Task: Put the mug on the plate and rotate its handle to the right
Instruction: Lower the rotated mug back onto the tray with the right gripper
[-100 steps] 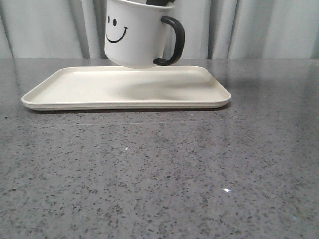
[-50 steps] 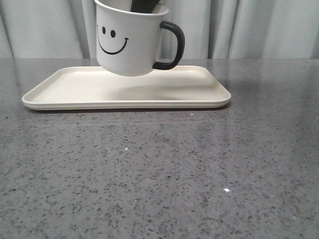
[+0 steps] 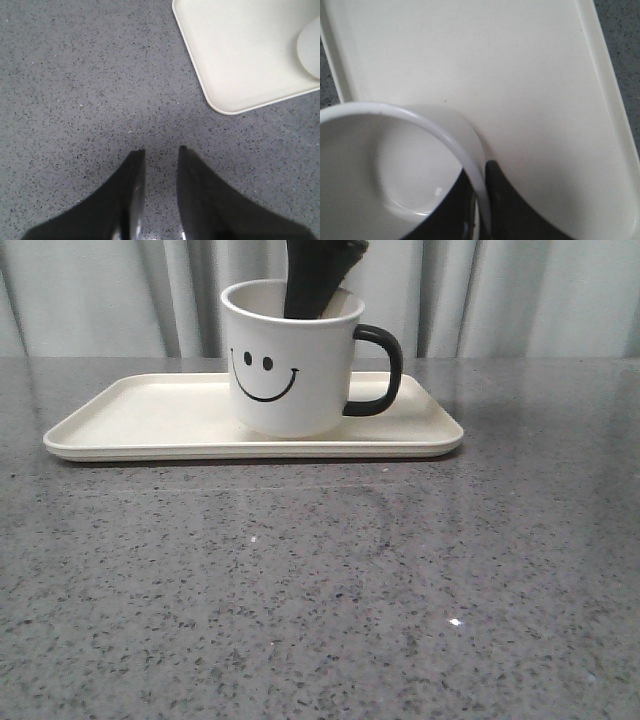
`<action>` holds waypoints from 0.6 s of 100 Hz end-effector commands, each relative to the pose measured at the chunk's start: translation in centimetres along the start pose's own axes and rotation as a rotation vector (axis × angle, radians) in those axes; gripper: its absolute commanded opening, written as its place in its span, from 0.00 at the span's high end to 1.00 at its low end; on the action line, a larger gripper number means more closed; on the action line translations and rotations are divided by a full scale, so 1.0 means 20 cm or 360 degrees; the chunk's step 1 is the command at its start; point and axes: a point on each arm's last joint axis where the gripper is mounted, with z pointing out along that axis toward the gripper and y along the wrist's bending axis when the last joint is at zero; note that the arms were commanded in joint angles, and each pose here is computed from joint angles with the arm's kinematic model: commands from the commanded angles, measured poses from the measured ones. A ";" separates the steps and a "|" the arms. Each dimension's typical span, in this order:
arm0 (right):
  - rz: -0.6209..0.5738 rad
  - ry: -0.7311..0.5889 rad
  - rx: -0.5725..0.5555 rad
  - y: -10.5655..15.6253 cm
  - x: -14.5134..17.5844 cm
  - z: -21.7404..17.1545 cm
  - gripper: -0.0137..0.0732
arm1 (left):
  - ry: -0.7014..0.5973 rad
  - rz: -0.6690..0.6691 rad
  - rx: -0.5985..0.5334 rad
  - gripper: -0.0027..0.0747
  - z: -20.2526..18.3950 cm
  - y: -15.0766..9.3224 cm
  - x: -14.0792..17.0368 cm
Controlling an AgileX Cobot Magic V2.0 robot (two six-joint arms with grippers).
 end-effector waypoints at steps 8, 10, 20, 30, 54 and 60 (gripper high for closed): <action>-0.0054 -0.0024 -0.0020 0.05 -0.02 -0.18 0.91 | -0.0156 -0.0009 0.0016 0.75 -0.05 -0.01 -0.03; -0.0054 -0.0023 -0.0022 0.05 -0.02 -0.18 0.91 | -0.0155 -0.0009 0.0015 0.75 -0.05 -0.01 -0.03; -0.0053 -0.0013 -0.0031 0.05 -0.01 -0.16 0.91 | -0.0156 -0.0010 0.0019 0.75 -0.05 -0.01 -0.03; -0.0044 -0.0010 -0.0060 0.04 -0.01 -0.12 0.91 | -0.0159 -0.0016 0.0035 0.75 -0.05 -0.02 -0.04; -0.0078 -0.0028 -0.0069 0.06 -0.04 -0.10 0.91 | -0.0162 -0.0022 0.0052 0.75 -0.05 -0.02 -0.04; -0.0080 -0.0033 -0.0063 0.06 -0.04 -0.10 0.91 | -0.0164 -0.0025 0.0064 0.75 -0.05 -0.02 -0.04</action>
